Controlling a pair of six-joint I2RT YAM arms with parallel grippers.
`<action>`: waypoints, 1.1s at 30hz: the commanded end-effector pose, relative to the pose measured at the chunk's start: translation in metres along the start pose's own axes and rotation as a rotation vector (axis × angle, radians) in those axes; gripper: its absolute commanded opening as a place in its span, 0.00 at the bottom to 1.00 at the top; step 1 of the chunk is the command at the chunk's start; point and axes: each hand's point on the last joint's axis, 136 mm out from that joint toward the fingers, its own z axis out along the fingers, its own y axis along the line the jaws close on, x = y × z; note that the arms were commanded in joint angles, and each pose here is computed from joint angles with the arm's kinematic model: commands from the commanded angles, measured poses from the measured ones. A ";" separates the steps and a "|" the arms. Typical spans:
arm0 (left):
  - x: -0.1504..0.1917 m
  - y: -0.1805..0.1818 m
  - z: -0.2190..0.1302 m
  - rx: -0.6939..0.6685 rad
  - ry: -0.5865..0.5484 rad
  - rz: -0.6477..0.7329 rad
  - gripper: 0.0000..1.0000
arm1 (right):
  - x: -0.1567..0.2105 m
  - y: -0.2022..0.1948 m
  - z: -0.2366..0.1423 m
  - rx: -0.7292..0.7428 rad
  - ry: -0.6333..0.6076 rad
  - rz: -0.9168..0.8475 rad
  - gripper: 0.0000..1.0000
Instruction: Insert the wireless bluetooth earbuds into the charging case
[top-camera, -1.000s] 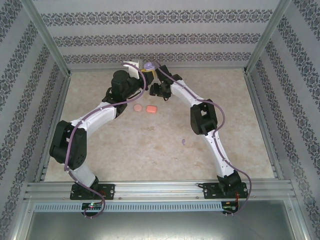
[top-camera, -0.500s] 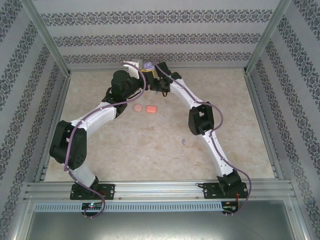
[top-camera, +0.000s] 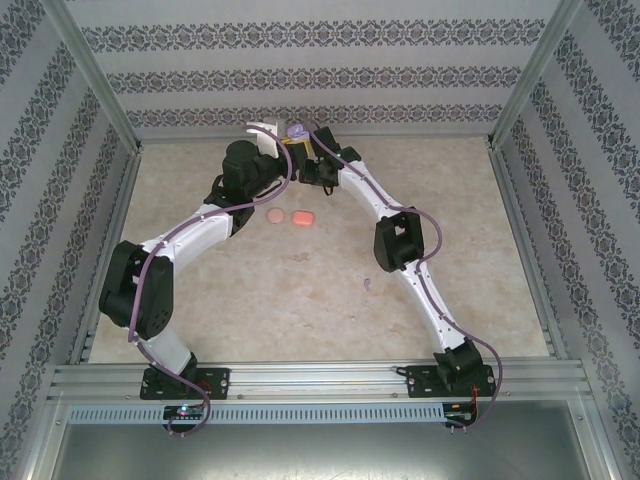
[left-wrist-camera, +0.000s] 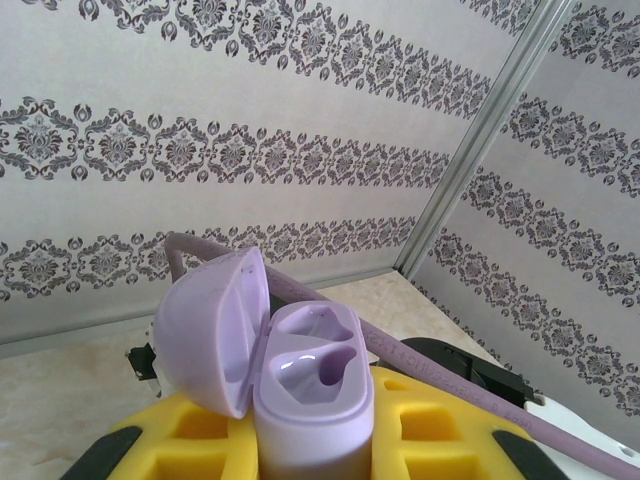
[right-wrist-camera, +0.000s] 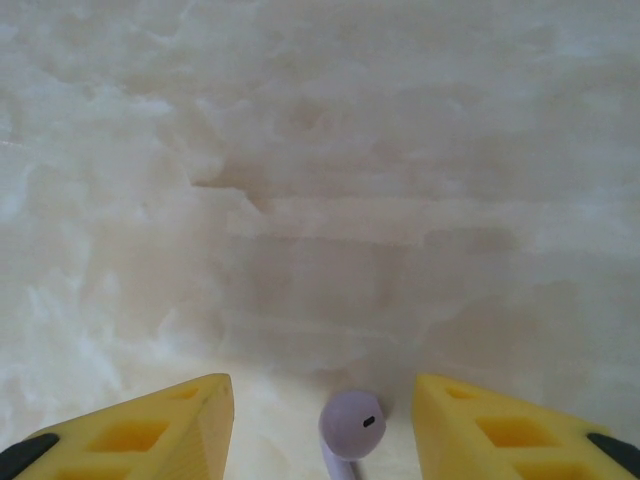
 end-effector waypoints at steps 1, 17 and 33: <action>-0.018 -0.005 -0.003 0.019 -0.052 0.005 0.00 | 0.003 -0.002 0.009 -0.028 0.016 0.042 0.50; -0.016 -0.005 -0.003 0.026 -0.041 -0.012 0.00 | 0.017 0.011 0.015 -0.098 0.073 0.051 0.37; -0.018 -0.008 -0.005 0.036 -0.044 -0.026 0.00 | 0.029 0.005 0.005 0.021 0.085 -0.021 0.37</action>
